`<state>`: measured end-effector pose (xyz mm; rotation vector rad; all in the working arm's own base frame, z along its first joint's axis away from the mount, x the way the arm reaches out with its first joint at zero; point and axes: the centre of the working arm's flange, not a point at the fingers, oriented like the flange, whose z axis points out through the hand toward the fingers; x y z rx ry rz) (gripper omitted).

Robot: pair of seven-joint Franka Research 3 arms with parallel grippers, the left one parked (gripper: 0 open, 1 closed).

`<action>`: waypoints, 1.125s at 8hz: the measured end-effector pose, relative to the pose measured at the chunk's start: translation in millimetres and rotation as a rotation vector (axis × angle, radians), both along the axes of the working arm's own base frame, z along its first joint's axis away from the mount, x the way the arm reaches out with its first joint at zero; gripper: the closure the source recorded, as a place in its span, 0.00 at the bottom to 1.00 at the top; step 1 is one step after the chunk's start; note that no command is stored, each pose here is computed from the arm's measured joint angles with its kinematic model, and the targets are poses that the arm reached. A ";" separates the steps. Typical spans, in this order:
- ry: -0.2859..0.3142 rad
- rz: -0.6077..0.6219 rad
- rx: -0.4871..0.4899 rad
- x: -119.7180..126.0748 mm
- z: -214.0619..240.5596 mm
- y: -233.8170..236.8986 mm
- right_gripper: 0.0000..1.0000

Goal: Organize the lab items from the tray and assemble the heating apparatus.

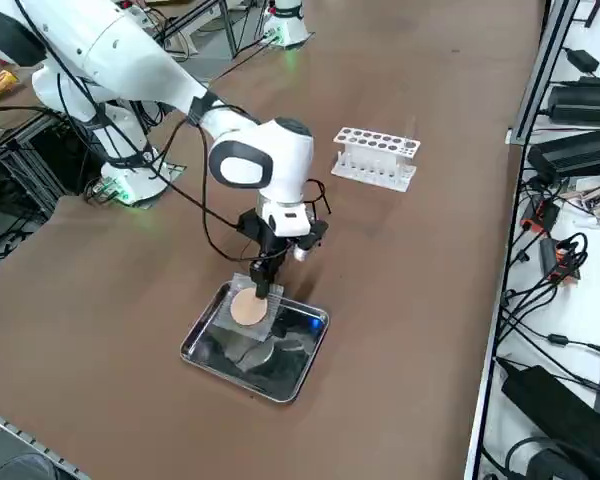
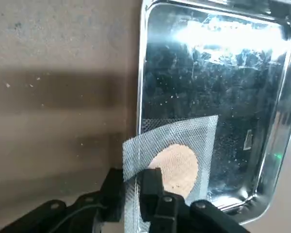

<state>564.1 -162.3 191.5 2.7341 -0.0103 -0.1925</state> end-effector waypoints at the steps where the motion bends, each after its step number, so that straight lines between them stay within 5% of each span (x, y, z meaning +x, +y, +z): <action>1: -0.004 -0.002 -0.001 1.5 1.6 -1.0 0.83; 5: -0.036 -0.005 -0.019 10.0 18.3 -5.0 0.95; 9: -0.042 -0.013 -0.093 23.8 62.2 -3.2 0.97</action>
